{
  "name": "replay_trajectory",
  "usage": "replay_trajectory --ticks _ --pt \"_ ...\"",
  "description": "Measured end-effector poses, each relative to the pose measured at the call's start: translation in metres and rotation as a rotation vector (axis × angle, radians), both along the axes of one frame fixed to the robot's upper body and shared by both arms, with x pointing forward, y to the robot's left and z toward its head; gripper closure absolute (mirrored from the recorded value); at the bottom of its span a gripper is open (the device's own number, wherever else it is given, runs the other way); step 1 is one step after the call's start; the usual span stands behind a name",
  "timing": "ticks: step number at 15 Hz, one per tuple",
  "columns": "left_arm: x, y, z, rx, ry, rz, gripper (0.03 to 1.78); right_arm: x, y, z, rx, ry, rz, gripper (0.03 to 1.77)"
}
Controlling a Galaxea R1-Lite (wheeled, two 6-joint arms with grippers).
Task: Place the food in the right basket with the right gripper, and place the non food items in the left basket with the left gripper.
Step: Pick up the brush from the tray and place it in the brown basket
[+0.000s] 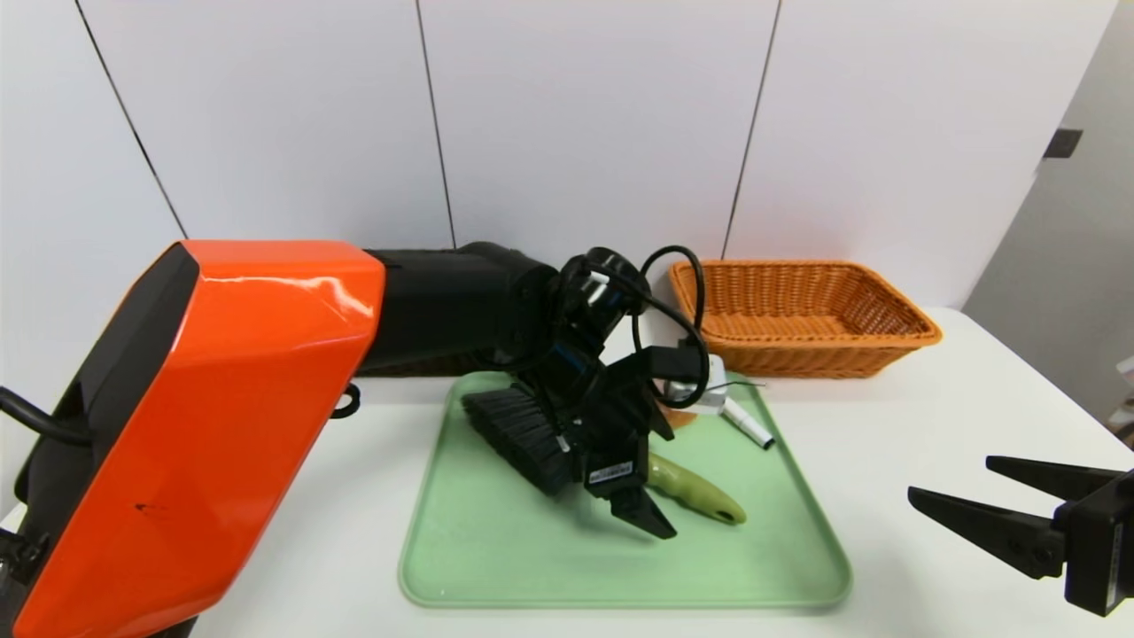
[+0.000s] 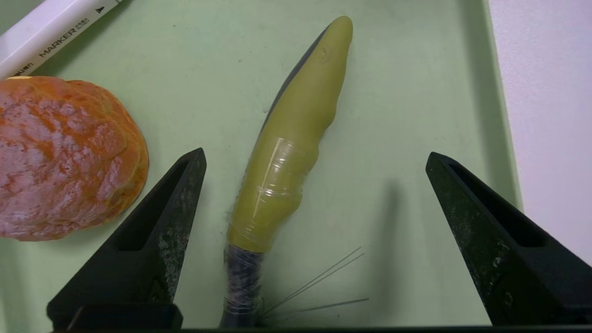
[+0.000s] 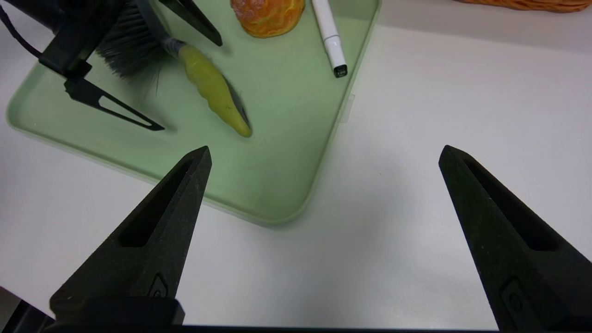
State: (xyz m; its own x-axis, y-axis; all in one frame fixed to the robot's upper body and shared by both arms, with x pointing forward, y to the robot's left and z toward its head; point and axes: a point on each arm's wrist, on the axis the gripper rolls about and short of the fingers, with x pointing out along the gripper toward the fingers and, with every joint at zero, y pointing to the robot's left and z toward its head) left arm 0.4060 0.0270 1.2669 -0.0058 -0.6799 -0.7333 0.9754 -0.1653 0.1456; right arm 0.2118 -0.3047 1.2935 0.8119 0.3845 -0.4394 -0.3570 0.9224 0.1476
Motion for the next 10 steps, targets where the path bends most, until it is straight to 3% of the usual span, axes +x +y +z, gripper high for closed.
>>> replay_trajectory --ticks 10 --pt "0.0021 -0.0035 -0.0098 0.018 0.013 0.007 0.12 -0.0008 -0.0001 0.0000 0.008 0.002 -0.003 0.10"
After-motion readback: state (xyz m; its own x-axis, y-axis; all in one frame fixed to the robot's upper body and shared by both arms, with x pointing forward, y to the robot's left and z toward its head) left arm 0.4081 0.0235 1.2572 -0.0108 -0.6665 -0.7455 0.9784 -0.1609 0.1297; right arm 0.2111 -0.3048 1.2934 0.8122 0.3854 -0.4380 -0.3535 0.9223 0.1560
